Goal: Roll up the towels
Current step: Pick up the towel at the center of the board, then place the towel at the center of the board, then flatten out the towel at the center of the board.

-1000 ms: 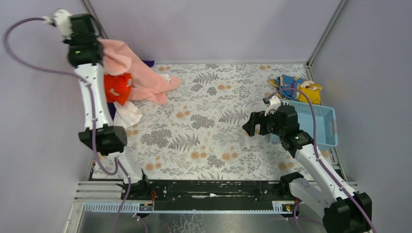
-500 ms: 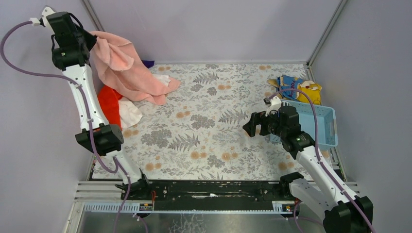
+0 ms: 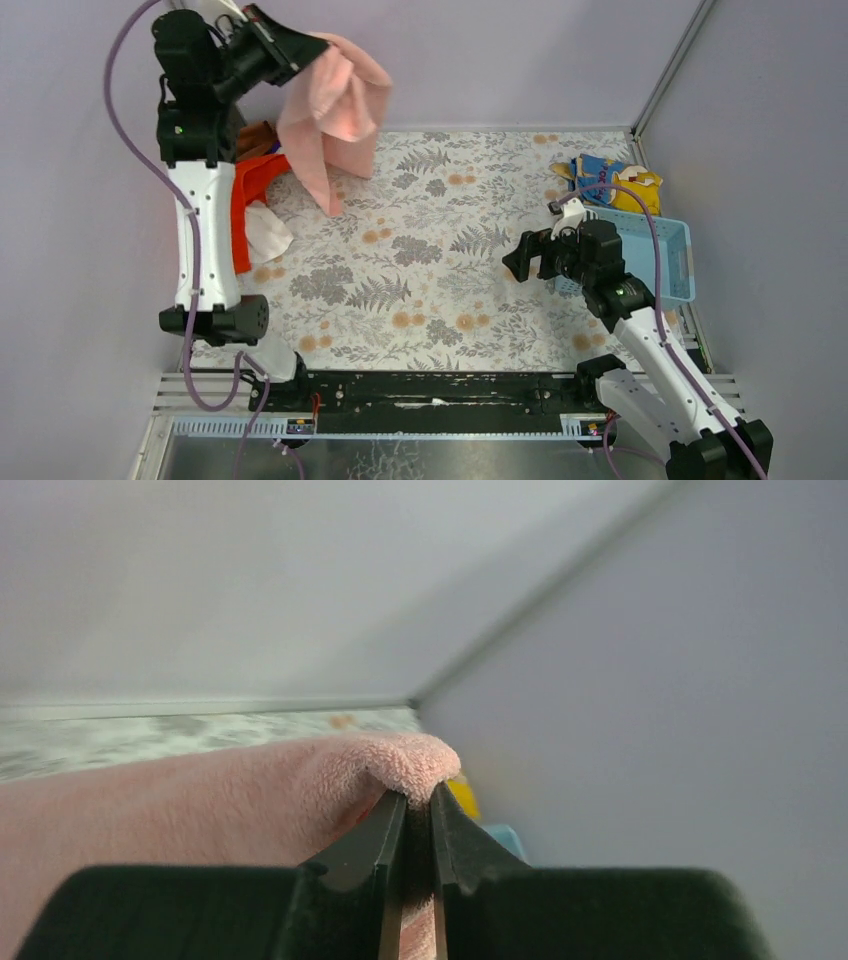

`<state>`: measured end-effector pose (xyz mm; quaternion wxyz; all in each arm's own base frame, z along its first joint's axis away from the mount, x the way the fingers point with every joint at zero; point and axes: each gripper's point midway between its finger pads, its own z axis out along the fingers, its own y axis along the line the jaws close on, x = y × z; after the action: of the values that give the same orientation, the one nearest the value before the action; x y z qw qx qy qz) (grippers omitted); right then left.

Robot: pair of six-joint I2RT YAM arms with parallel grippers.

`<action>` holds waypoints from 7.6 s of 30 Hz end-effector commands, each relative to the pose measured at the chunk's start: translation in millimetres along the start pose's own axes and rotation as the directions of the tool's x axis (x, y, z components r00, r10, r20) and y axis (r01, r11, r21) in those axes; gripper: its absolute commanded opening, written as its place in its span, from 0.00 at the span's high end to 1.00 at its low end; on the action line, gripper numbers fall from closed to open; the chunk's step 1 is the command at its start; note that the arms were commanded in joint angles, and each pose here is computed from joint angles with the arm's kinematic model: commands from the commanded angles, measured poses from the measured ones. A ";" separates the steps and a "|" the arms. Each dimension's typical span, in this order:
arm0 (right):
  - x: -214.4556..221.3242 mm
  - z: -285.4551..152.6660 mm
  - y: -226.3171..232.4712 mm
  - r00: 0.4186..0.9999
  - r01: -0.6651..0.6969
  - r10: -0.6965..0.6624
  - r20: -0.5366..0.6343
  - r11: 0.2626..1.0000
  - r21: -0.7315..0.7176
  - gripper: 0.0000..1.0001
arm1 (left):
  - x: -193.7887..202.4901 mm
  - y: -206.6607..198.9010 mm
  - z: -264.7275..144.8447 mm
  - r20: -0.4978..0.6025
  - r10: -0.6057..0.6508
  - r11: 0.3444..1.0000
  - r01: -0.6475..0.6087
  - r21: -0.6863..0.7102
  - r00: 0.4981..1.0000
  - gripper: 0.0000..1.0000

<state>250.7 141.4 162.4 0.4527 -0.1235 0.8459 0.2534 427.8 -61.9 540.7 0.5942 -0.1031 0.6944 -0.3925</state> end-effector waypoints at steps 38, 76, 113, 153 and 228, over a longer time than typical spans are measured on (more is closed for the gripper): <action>-41.4 109.3 -48.7 0.988 -0.078 0.098 -0.116 0.983 0.169 0.18 | 295.7 219.1 -114.6 -0.367 -0.189 0.688 -0.144 -0.711 0.911 0.21; -36.9 188.2 -86.4 0.922 0.163 -0.008 -0.387 0.914 0.371 0.96 | 412.6 273.3 -69.2 -0.503 -0.371 0.630 -0.186 -0.754 0.780 0.47; -69.8 62.2 -98.2 0.988 -0.069 0.113 -0.105 0.932 0.355 0.95 | 349.0 278.9 -168.8 -0.216 -0.487 0.527 0.088 -0.845 0.846 0.40; -79.2 52.6 -131.6 0.970 -0.098 0.202 -0.134 0.834 0.543 0.97 | 195.9 264.2 -156.6 -0.056 -0.141 0.427 0.010 -0.904 0.988 1.00; -115.9 177.6 -206.0 0.933 -0.257 0.345 -0.101 0.838 0.481 0.60 | 203.0 382.9 -86.6 -0.100 -0.444 0.483 0.144 -0.864 0.890 1.00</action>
<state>539.2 52.6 79.9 0.3308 0.1038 0.9356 0.0669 402.9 98.4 109.5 0.2219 -0.4529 0.8536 -0.1304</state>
